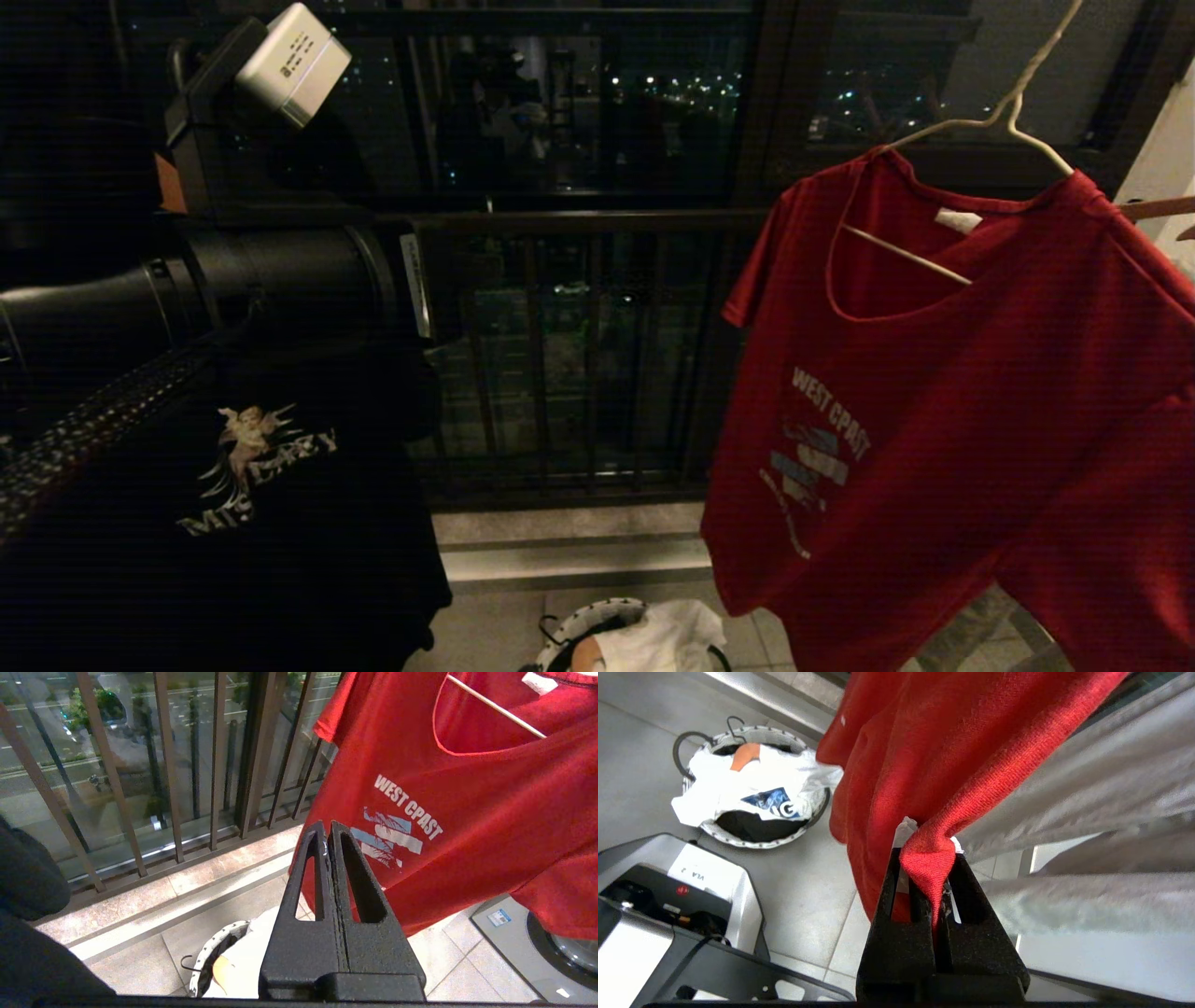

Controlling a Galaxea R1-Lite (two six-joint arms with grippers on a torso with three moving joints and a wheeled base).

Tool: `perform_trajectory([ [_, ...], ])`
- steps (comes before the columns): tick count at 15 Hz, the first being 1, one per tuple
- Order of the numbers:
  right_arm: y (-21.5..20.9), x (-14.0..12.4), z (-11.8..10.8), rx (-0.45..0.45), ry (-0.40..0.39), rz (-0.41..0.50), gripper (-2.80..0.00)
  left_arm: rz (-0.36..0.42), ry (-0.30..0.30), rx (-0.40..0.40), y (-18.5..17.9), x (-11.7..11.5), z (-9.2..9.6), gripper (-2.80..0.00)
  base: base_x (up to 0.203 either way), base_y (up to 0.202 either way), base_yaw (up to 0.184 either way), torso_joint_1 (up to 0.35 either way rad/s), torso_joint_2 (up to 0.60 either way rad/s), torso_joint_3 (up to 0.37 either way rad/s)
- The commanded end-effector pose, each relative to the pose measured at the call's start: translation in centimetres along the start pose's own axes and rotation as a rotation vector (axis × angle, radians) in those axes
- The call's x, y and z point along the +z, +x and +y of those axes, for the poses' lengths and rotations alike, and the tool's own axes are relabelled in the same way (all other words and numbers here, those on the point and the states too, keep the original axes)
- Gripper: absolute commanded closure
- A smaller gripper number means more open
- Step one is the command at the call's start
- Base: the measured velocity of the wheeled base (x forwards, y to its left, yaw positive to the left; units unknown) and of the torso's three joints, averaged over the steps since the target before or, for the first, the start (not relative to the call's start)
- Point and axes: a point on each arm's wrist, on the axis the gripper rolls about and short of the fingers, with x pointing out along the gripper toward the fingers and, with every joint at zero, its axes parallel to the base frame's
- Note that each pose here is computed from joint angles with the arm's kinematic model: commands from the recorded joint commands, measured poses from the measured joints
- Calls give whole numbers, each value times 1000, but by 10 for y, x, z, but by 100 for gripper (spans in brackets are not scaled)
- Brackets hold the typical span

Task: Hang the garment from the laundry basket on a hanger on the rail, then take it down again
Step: Take the clothes off the clothes rack

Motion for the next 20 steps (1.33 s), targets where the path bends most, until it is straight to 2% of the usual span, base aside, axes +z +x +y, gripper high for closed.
perform_trajectory([
  [1,1,-5,1,1,-2,11,0,-2,-2,2,0,0,0,0,0,0,0,0,0,0],
  [7,3,-19,6,7,-7,33,0,-6,-2,2,0,1,0,0,0,0,0,0,0,0],
  [14,1,-19,5,1,-5,21,0,-10,-2,1,-2,1,0,0,0,0,0,0,0,0],
  [15,0,-19,5,-2,-5,18,-280,-13,-2,0,-2,2,0,0,0,0,0,0,0,0],
  [20,-10,-23,4,-19,-4,-28,-280,-14,-3,3,-2,2,0,0,0,0,0,0,0,0],
])
